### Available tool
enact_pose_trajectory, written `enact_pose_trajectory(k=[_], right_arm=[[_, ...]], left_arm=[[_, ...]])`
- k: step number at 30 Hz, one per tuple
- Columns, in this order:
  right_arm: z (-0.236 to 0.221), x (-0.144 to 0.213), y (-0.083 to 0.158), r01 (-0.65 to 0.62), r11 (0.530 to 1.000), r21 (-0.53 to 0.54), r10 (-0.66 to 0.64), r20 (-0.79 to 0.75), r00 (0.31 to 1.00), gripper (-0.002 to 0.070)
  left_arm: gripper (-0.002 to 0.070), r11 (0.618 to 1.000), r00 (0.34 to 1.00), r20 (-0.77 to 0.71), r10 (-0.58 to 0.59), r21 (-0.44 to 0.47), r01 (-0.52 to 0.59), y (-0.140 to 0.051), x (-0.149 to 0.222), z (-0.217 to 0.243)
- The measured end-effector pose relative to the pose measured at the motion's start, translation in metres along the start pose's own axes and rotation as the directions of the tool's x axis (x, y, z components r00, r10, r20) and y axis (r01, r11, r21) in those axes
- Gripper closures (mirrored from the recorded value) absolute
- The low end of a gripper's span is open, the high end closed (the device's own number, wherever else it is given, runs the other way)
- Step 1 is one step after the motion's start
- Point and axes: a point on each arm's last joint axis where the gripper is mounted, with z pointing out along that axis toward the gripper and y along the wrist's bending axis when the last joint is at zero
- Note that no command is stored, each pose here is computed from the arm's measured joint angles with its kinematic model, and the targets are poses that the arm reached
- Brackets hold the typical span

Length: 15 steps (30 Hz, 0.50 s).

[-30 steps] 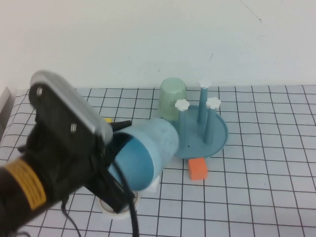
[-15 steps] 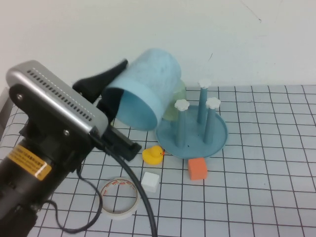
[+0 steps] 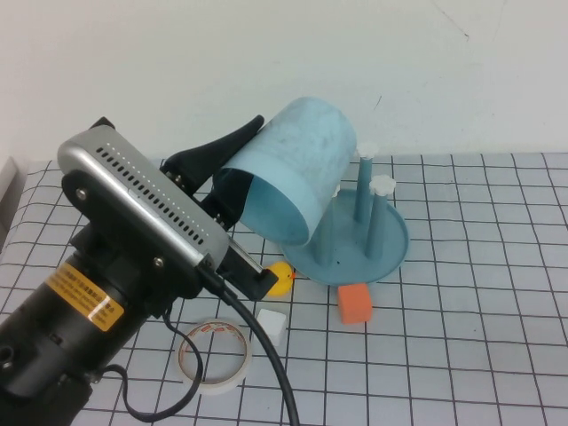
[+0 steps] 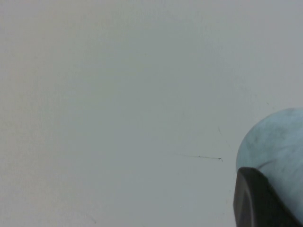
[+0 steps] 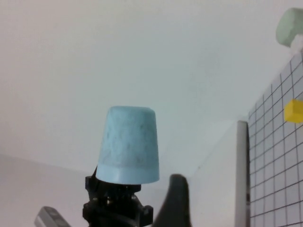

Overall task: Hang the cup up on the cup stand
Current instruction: Adjust the cup with two arms

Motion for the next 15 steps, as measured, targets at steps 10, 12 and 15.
enact_pose_trajectory(k=[10,12,15], right_arm=[[0.076,-0.049,0.037,0.02,0.996,0.085,0.003,-0.258,0.966,0.0064],[0.092,-0.059,0.042,0.02,0.997,0.075,0.003,-0.304,0.953,0.0064],[0.117,-0.073,0.051,0.037,0.997,0.061,-0.014,-0.344,0.939,0.0064]], left_arm=[[0.0664,1.0,1.0,0.0,-0.014,0.0,0.014,0.0,0.0,0.0],[0.0664,0.999,0.999,-0.002,-0.032,-0.005,0.032,0.0,0.0,0.0],[0.0664,0.998,0.998,-0.01,-0.066,-0.021,0.066,0.002,0.001,0.0]])
